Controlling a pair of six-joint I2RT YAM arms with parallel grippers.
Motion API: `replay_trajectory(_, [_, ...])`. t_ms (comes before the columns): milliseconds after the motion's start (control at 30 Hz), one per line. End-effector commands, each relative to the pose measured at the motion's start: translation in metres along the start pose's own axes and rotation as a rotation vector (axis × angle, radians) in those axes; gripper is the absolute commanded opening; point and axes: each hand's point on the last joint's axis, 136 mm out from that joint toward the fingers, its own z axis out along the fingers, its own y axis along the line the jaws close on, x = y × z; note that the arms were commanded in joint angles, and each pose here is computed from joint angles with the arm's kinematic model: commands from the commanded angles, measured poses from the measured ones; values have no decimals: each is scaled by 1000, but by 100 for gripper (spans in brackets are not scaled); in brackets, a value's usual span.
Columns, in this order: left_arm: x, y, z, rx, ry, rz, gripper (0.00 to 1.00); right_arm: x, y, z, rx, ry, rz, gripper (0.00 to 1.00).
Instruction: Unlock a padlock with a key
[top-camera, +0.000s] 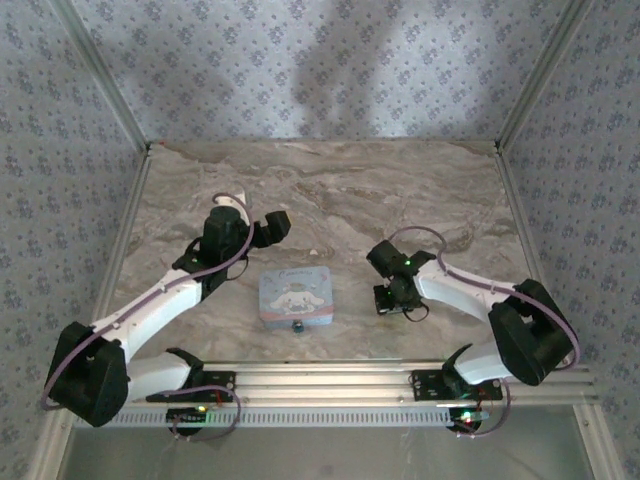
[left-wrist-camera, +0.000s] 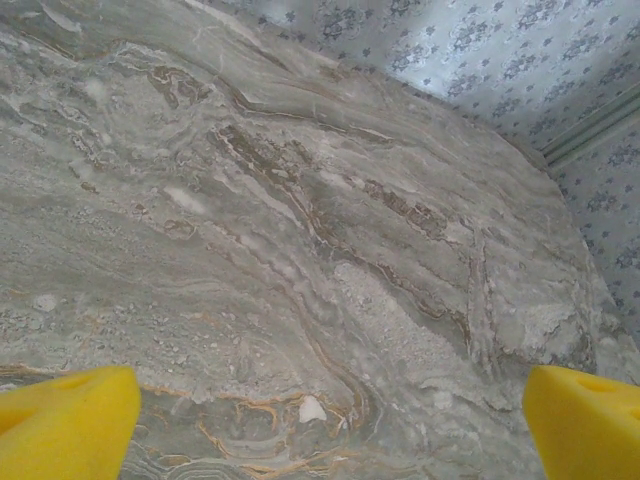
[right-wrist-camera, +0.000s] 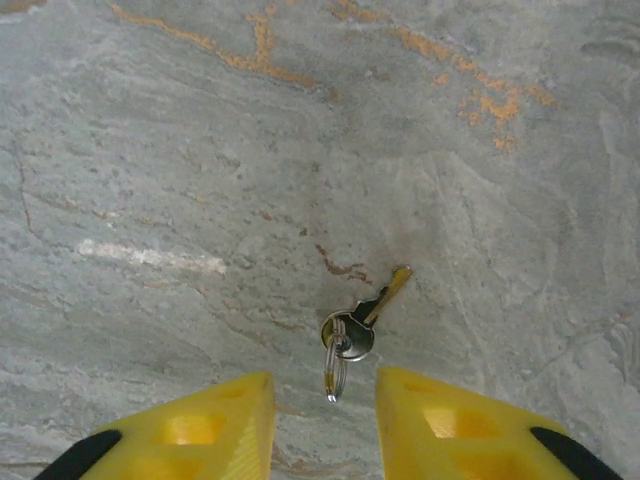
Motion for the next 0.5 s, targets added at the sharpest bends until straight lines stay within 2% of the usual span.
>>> replay_trajectory(0, [-15, -10, -8, 16, -38, 23, 98, -7, -1, -1, 27, -11, -11, 31])
replay_trajectory(467, [-15, -10, -10, 13, -41, 30, 98, -6, -8, 15, 66, 9, 8, 20])
